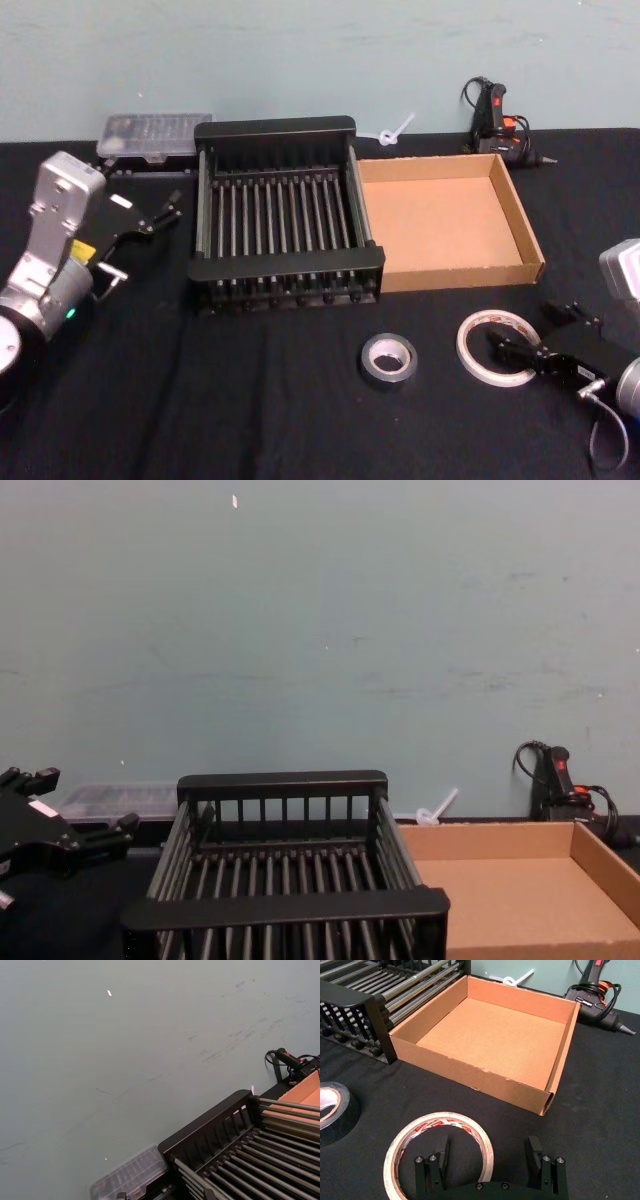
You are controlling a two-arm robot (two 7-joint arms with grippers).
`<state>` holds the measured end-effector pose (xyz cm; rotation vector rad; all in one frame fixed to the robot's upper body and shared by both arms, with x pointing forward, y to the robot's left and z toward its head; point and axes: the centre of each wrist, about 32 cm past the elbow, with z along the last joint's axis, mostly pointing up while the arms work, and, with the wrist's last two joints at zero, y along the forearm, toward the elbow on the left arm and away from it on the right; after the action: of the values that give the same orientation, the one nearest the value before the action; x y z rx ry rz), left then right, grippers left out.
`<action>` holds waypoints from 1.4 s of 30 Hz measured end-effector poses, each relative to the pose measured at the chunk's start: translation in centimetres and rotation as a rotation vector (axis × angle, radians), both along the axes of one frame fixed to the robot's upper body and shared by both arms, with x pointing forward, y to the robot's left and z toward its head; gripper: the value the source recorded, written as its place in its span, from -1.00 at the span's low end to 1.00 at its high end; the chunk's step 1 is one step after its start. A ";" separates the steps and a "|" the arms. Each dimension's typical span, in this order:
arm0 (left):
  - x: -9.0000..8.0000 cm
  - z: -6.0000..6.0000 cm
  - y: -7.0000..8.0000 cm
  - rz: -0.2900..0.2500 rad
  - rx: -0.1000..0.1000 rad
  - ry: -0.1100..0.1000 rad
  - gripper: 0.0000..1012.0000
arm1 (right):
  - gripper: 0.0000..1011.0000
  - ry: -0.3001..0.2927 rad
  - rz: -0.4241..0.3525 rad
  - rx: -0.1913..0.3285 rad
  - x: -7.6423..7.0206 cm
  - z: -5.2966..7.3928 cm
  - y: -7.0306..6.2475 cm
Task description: Pick up the white tape and place it into the black box , Pick up the silver tape and place it into the brown box.
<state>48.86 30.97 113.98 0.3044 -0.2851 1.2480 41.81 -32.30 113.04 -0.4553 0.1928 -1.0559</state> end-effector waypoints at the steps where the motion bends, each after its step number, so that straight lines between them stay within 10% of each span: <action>1: 0.0 0.0 0.0 0.000 0.000 0.000 0.98 | 0.98 0.001 0.000 0.000 0.0 0.0 0.0; 32: 0.0 0.0 0.0 0.000 0.000 0.000 0.98 | 0.98 0.015 0.003 0.007 0.1 -0.1 -0.1; 42: 0.0 0.0 0.0 0.000 0.000 0.000 0.98 | 0.56 0.014 0.004 0.006 0.1 -0.1 -0.1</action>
<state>48.86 30.96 113.98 0.3044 -0.2851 1.2479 41.89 -32.38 112.92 -0.4574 0.2072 -1.0488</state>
